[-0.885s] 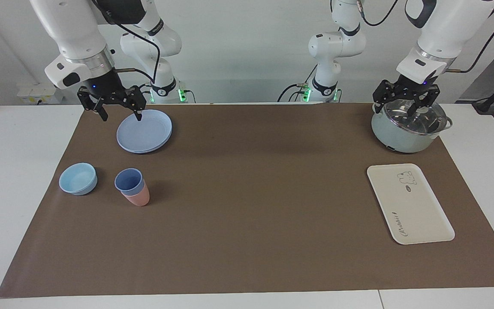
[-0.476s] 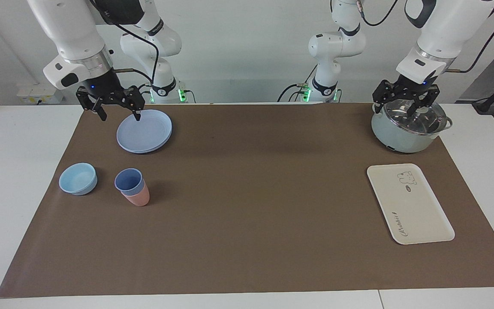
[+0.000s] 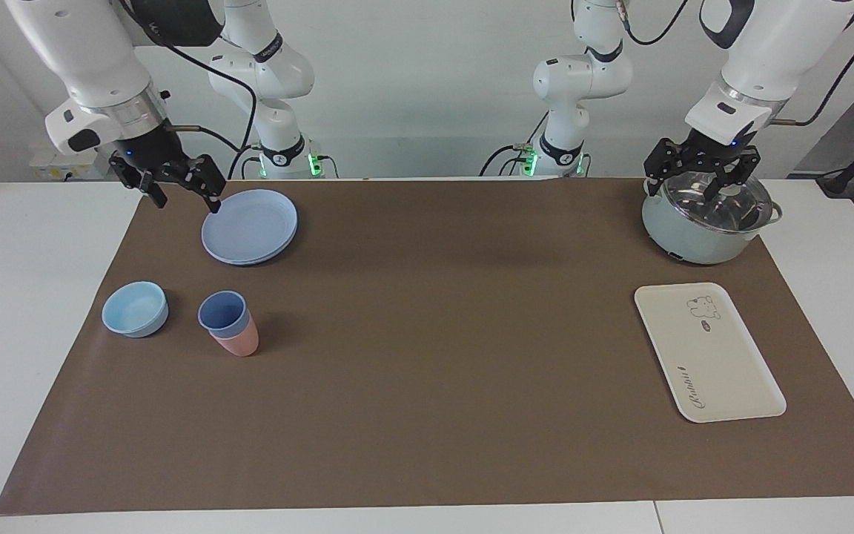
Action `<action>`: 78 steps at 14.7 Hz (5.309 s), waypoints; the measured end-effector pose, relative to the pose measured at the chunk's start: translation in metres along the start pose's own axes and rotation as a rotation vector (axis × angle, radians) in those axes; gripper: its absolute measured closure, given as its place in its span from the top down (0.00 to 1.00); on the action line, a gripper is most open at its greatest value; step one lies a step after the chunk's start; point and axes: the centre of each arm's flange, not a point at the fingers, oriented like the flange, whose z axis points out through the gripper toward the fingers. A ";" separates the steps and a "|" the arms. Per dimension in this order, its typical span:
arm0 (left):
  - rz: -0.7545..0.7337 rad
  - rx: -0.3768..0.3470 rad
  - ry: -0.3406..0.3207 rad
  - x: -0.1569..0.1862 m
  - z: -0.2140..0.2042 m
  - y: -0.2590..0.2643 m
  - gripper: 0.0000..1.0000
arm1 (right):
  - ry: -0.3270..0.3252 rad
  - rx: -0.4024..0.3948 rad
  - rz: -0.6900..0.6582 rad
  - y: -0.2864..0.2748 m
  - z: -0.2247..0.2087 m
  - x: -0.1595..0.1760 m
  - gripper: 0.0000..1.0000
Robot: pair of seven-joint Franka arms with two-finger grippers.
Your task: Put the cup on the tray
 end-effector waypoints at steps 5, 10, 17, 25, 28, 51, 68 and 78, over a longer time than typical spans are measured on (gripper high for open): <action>-0.002 0.000 0.000 0.000 0.000 0.000 1.00 | 0.012 0.082 0.293 0.016 0.039 0.042 0.96; -0.003 0.000 0.000 0.000 0.000 0.000 1.00 | -0.058 0.117 0.452 0.021 0.097 0.088 0.96; -0.001 0.000 0.000 0.000 0.000 0.001 1.00 | -0.146 0.163 0.627 0.058 0.169 0.148 0.96; -0.006 0.000 0.001 0.000 0.000 -0.001 1.00 | -0.332 0.226 0.814 0.087 0.279 0.174 0.99; -0.006 0.000 0.001 0.000 0.000 -0.001 1.00 | -0.395 0.237 0.886 0.076 0.291 0.169 0.99; -0.004 0.000 0.001 0.000 0.000 0.000 1.00 | -0.661 0.423 0.954 0.061 0.336 0.108 0.79; -0.115 -0.049 0.032 0.004 -0.002 0.004 1.00 | -0.673 0.418 0.963 -0.162 0.209 0.009 0.79; -0.485 -0.263 0.275 0.011 0.026 0.250 0.93 | -0.639 0.392 1.153 -0.247 0.196 -0.031 0.79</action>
